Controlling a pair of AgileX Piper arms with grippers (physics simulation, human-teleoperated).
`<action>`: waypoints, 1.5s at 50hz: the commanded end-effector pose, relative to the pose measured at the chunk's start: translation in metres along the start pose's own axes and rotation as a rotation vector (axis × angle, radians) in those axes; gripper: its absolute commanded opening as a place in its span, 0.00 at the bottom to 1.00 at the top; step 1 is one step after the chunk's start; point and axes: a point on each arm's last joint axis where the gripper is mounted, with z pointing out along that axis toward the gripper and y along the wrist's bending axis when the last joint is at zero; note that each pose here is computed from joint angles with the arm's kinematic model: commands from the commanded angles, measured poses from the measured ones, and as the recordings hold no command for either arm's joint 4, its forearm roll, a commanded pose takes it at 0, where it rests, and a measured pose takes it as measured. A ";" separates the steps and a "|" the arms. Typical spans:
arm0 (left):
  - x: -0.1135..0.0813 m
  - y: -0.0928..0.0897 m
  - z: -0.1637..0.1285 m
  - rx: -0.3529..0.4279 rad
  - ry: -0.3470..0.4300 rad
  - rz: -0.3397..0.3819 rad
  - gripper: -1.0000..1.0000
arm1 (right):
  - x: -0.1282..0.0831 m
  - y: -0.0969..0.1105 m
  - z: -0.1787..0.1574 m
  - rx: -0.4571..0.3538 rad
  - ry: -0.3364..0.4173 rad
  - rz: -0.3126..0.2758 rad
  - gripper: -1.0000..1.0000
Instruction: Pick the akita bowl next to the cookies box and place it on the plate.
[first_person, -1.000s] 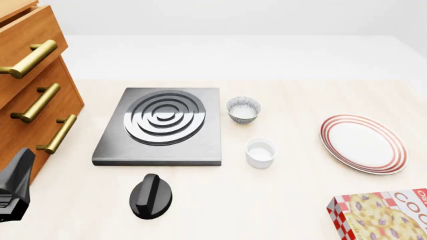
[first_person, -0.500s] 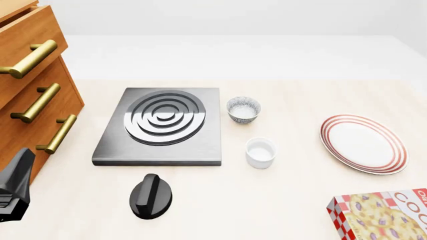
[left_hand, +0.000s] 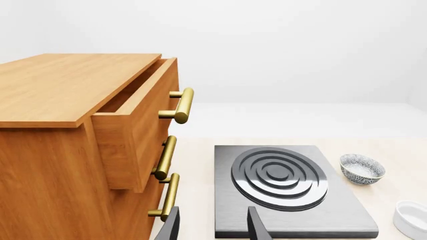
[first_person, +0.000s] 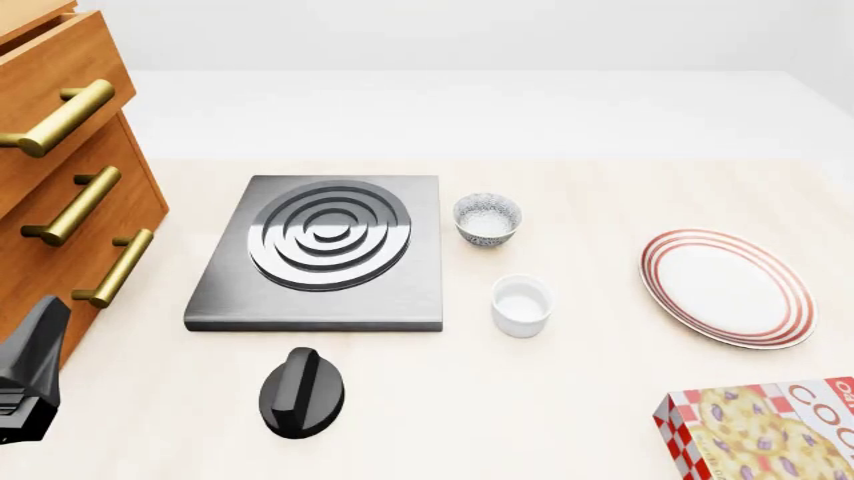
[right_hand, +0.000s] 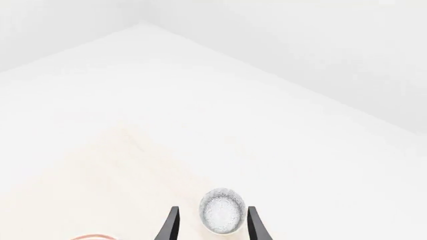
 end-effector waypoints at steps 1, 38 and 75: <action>0.000 0.000 0.000 0.000 0.000 0.000 1.00 | 0.019 -0.037 0.063 0.121 0.074 0.049 1.00; 0.000 0.000 0.000 0.000 0.000 0.000 1.00 | 0.109 -0.081 0.146 0.210 0.254 0.060 1.00; 0.000 0.000 0.000 0.000 0.000 0.000 1.00 | 0.149 -0.049 0.155 0.132 0.296 0.068 1.00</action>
